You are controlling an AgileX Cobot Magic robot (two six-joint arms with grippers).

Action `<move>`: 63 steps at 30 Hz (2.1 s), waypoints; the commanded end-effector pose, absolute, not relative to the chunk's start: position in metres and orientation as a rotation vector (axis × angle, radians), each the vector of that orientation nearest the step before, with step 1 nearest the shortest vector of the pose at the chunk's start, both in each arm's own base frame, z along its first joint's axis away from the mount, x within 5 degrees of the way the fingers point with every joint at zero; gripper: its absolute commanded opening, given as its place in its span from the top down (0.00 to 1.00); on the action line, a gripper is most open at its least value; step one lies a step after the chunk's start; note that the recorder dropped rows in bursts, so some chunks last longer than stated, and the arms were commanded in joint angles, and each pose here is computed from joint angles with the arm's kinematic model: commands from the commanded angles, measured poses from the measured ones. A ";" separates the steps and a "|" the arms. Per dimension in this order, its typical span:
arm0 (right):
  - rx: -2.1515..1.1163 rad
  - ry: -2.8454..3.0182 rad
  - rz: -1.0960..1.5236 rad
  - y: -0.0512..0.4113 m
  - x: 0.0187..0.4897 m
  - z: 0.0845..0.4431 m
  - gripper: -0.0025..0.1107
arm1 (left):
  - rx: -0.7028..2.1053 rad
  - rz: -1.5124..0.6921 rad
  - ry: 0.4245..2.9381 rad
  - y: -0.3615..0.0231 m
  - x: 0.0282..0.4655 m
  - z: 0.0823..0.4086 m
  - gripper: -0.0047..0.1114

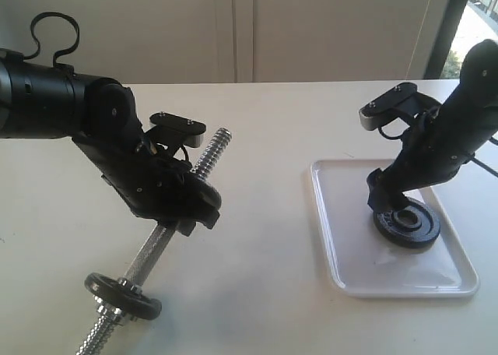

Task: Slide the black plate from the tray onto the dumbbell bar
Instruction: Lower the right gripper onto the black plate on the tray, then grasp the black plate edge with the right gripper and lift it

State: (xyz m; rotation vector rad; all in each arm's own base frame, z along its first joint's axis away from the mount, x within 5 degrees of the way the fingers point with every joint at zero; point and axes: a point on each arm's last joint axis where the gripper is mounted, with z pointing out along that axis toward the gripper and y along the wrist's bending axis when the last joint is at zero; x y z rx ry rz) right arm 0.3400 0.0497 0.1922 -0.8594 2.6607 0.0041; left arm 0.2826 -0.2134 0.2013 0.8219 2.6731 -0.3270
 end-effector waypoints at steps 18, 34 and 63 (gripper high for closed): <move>-0.557 2.796 -0.048 0.043 0.347 0.168 0.10 | 0.800 -0.366 2.603 -0.215 0.281 0.225 0.96; -0.439 2.868 -0.025 0.044 0.347 0.154 0.10 | 0.800 -0.368 2.605 -0.215 0.281 0.225 0.96; -0.330 2.919 0.041 0.047 0.351 0.133 0.10 | 0.802 -0.367 2.609 -0.215 0.280 0.225 0.96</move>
